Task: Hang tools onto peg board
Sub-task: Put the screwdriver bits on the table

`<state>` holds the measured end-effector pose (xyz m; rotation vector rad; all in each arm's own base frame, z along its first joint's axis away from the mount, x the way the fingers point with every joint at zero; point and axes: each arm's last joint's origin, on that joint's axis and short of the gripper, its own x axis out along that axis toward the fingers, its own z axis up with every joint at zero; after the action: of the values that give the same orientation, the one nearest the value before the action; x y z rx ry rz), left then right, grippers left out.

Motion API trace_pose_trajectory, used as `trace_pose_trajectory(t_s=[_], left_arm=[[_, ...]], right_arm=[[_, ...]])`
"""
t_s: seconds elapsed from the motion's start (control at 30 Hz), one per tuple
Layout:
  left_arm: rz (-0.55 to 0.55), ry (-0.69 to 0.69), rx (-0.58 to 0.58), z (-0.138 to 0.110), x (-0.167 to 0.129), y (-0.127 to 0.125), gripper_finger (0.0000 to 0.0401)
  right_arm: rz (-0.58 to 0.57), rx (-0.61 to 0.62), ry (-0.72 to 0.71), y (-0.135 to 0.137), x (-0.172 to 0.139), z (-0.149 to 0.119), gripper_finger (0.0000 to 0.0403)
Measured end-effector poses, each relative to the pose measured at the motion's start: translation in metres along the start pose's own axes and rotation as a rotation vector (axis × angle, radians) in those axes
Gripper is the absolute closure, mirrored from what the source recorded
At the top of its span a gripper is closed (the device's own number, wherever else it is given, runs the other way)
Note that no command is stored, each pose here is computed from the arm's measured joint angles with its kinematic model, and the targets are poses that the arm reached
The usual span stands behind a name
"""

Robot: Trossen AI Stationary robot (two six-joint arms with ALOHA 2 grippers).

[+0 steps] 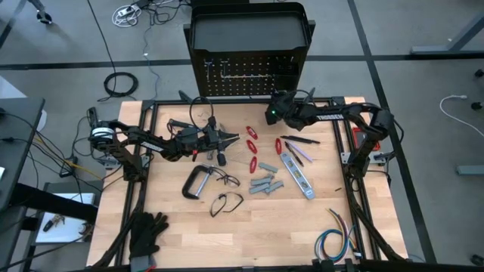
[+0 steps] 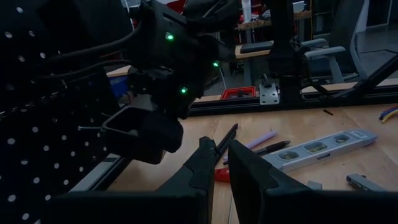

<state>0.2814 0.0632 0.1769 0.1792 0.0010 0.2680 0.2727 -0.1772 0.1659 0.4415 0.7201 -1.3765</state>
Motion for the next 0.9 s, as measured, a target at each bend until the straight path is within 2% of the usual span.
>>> trace_pose_trajectory(t_s=[0.33,0.43,0.63,0.9], left_arm=[[0.0,0.0,0.0,0.0,0.0,0.0,0.0355],[0.0,0.0,0.0,0.0,0.0,0.0,0.0355],[0.0,0.0,0.0,0.0,0.0,0.0,0.0355],[-0.002,0.009,0.0,-0.001,0.0,0.0,0.0355]], right_arm=[[0.106,0.067,0.108,-0.019,0.02,0.015,0.0164],[0.158,0.038,0.13,-0.02,0.022,0.017,0.0164],[0.356,-0.072,0.157,-0.015,0.021,0.019,0.0164],[0.289,-0.044,0.116,-0.005,0.009,0.013,0.0168]])
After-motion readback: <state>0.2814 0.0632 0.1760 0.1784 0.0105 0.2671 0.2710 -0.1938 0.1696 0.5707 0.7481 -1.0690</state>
